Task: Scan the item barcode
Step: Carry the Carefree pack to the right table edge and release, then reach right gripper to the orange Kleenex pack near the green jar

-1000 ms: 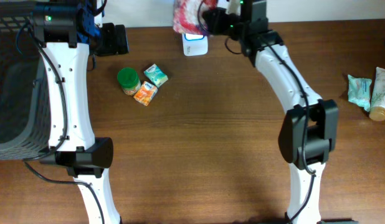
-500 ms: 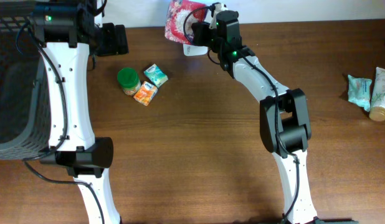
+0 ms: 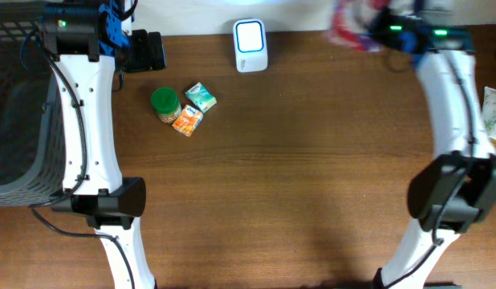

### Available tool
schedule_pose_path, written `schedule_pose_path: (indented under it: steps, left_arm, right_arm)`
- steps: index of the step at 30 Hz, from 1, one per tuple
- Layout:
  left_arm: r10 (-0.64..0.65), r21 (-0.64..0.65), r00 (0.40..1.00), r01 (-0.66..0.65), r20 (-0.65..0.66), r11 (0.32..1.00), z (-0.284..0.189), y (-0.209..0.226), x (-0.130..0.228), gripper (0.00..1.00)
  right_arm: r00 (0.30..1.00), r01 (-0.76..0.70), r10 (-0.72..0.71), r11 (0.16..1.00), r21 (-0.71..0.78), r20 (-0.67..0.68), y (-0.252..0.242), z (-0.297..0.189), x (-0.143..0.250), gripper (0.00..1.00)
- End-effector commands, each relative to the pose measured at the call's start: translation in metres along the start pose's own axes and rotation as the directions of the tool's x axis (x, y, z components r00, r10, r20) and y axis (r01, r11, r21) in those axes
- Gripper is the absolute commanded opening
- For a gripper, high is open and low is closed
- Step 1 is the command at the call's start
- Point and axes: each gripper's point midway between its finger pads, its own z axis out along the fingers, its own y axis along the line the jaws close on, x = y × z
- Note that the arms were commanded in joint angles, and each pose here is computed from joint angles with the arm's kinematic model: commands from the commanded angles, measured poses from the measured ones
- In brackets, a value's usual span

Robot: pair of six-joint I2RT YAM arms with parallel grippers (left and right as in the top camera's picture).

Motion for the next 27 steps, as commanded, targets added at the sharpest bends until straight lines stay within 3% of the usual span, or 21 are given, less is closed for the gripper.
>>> schedule_pose_path:
  steps: [1,4,7,8,9,12,14,17,19,20,21,23,27]
  left_arm:
    - [0.004,-0.004,1.0,-0.004,0.023,1.0,-0.008,0.001,-0.002,0.99]
    - [0.004,-0.004,1.0,-0.003,0.023,1.0,-0.008,0.002,-0.002,0.99]
    - [0.004,-0.004,1.0,-0.004,0.023,1.0,-0.008,0.001,-0.002,0.99]
    - [0.004,-0.004,1.0,-0.004,0.023,1.0,-0.008,0.001,-0.002,0.99]
    - [0.004,-0.004,1.0,-0.004,0.023,1.0,-0.008,0.001,-0.002,0.99]
    - [0.003,-0.004,1.0,-0.003,0.023,1.0,-0.008,0.002,-0.002,0.99]
    - [0.004,-0.004,1.0,-0.004,0.023,1.0,-0.008,0.001,-0.002,0.99]
    - [0.004,-0.004,1.0,-0.004,0.023,1.0,-0.008,0.001,-0.002,0.99]
    - [0.004,-0.004,1.0,-0.004,0.023,1.0,-0.008,0.001,-0.002,0.99]
    - [0.004,-0.004,1.0,-0.003,0.023,1.0,-0.008,0.002,-0.002,0.99]
    - [0.004,-0.004,1.0,-0.003,0.023,1.0,-0.008,0.002,-0.002,0.99]
    - [0.004,-0.004,1.0,-0.004,0.023,1.0,-0.008,0.001,-0.002,0.99]
    - [0.004,-0.004,1.0,-0.003,0.023,1.0,-0.008,0.002,-0.002,0.99]
  right_arm:
    - [0.991,-0.07,0.093,0.975,0.21,-0.101,-0.118,-0.014,0.017,0.04]
    - [0.977,0.04,0.017,0.965,0.258,-0.212,-0.181,-0.01,0.043,0.04]
    - [0.969,0.039,0.05,0.937,0.348,-0.244,-0.226,-0.003,0.062,0.05]
    - [0.969,0.042,0.059,0.917,0.397,-0.241,-0.243,0.0,0.065,0.11]
    - [0.969,0.046,0.064,0.903,0.427,-0.239,-0.252,0.0,0.067,0.28]
    - [0.971,0.083,0.059,0.821,0.564,-0.23,-0.278,-0.012,0.064,0.29]
    - [0.973,0.093,0.056,0.796,0.598,-0.225,-0.279,-0.024,0.057,0.71]
    - [0.981,0.039,0.082,0.806,0.591,-0.176,-0.257,-0.049,0.035,0.76]
    - [0.985,-0.02,0.091,0.905,0.424,-0.149,-0.202,-0.062,0.015,0.76]
    - [0.984,-0.047,0.078,0.981,0.189,-0.162,-0.146,-0.066,0.007,0.76]
    - [0.982,-0.064,0.065,0.998,0.011,-0.18,-0.105,-0.069,0.007,0.76]
    - [0.97,-0.099,0.022,0.946,-0.309,-0.242,-0.03,-0.076,0.017,0.76]
    - [0.923,0.021,-0.189,0.896,-0.443,-0.337,0.054,-0.055,0.072,0.81]
